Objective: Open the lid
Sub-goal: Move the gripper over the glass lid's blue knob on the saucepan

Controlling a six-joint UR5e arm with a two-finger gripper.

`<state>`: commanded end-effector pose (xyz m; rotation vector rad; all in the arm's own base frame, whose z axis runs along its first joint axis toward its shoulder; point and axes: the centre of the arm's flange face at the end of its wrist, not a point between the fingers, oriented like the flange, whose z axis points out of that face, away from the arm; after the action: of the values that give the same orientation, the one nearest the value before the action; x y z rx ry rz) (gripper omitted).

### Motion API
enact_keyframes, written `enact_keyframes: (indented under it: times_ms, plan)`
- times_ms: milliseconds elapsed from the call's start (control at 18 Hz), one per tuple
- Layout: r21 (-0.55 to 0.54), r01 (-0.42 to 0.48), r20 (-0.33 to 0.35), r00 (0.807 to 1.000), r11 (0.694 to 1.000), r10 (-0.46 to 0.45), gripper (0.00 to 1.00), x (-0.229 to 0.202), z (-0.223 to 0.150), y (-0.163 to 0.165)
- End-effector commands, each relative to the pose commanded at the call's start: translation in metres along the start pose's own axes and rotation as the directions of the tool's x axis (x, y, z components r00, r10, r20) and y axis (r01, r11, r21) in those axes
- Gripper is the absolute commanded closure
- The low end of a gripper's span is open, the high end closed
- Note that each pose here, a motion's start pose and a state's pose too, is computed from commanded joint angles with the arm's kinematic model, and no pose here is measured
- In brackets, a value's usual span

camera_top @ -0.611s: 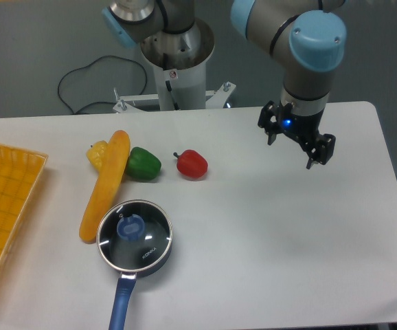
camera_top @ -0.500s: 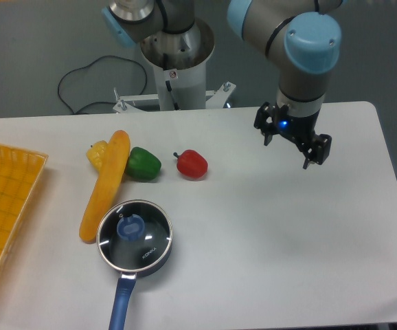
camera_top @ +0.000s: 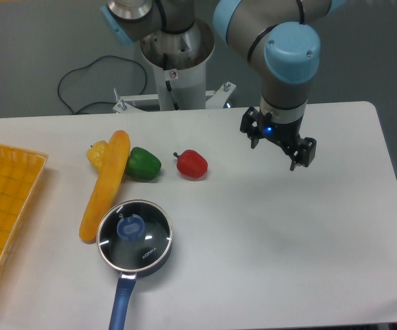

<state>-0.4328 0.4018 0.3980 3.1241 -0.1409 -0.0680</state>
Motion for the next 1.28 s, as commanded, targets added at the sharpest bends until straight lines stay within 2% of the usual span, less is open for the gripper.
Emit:
enact_keyframes:
  times_ms: [111,278,500,611,667,778,889,1222,1278]
  plan:
    - [-0.003,0.08,-0.014,0.997,0.997,-0.08,0.0,0.004,0.005,0.003]
    - [0.024,0.204,-0.042,0.978,0.979,-0.203,0.0,0.005,0.008,0.004]
    - [0.032,0.372,-0.068,0.927,0.928,-0.369,0.0,0.012,0.01,-0.007]
    - [0.037,0.396,-0.064,0.917,0.917,-0.394,0.0,0.017,0.015,-0.017]
    - [0.053,0.427,-0.052,0.904,0.903,-0.424,0.0,0.018,0.014,-0.022]
    - [0.061,0.501,-0.046,0.865,0.863,-0.499,0.0,0.024,0.021,-0.039]
    - [0.046,0.53,-0.048,0.848,0.847,-0.528,0.0,0.03,0.029,-0.052]
    - [0.074,0.556,-0.044,0.831,0.828,-0.554,0.0,0.05,0.024,-0.08]
    - [0.074,0.573,-0.041,0.819,0.816,-0.572,0.0,0.053,0.027,-0.085]
